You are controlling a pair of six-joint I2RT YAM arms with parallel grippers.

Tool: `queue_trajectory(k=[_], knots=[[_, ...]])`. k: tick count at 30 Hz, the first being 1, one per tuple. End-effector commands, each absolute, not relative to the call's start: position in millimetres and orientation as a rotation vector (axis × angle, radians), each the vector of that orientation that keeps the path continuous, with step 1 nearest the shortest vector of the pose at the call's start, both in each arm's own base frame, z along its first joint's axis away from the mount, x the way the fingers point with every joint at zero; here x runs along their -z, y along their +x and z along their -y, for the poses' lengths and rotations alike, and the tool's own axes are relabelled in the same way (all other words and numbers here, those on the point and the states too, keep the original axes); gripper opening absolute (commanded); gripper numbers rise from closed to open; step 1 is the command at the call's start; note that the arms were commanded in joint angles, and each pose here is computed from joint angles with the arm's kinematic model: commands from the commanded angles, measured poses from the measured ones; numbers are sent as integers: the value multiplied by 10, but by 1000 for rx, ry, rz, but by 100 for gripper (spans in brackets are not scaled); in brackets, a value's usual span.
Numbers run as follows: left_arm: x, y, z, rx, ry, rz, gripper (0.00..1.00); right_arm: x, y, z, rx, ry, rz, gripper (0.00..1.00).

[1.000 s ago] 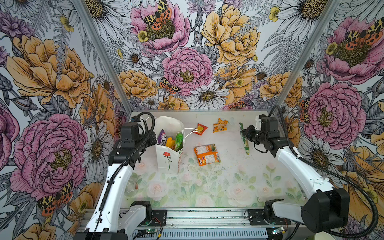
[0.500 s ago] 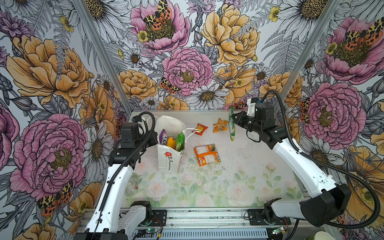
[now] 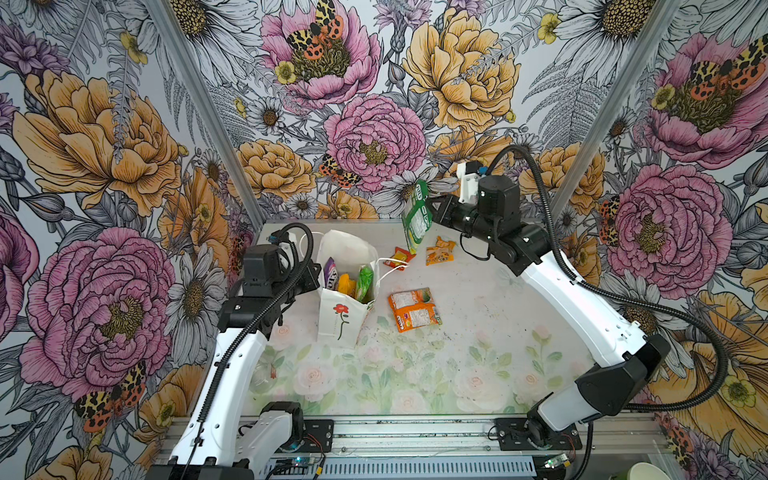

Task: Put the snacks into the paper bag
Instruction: 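Carry the green FOX'S bag over the paper bag opening with the right gripper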

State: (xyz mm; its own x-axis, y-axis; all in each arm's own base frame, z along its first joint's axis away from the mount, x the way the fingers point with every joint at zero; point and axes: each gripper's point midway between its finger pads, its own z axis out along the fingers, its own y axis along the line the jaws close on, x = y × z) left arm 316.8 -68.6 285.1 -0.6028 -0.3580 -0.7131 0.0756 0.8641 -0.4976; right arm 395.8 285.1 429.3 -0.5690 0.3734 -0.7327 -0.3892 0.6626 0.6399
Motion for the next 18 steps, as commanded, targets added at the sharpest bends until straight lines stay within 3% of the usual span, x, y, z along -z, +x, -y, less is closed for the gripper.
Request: queue_trajectory(k=[1, 18], knots=[[-3105, 3147, 822, 691, -111, -2042, 5, -4706, 3855, -3107, -1064, -95, -1816, 0], [-3097, 3164, 837, 713, -114, -2042, 5, -4886, 3351, -4051, -1238, -282, -1787, 0]])
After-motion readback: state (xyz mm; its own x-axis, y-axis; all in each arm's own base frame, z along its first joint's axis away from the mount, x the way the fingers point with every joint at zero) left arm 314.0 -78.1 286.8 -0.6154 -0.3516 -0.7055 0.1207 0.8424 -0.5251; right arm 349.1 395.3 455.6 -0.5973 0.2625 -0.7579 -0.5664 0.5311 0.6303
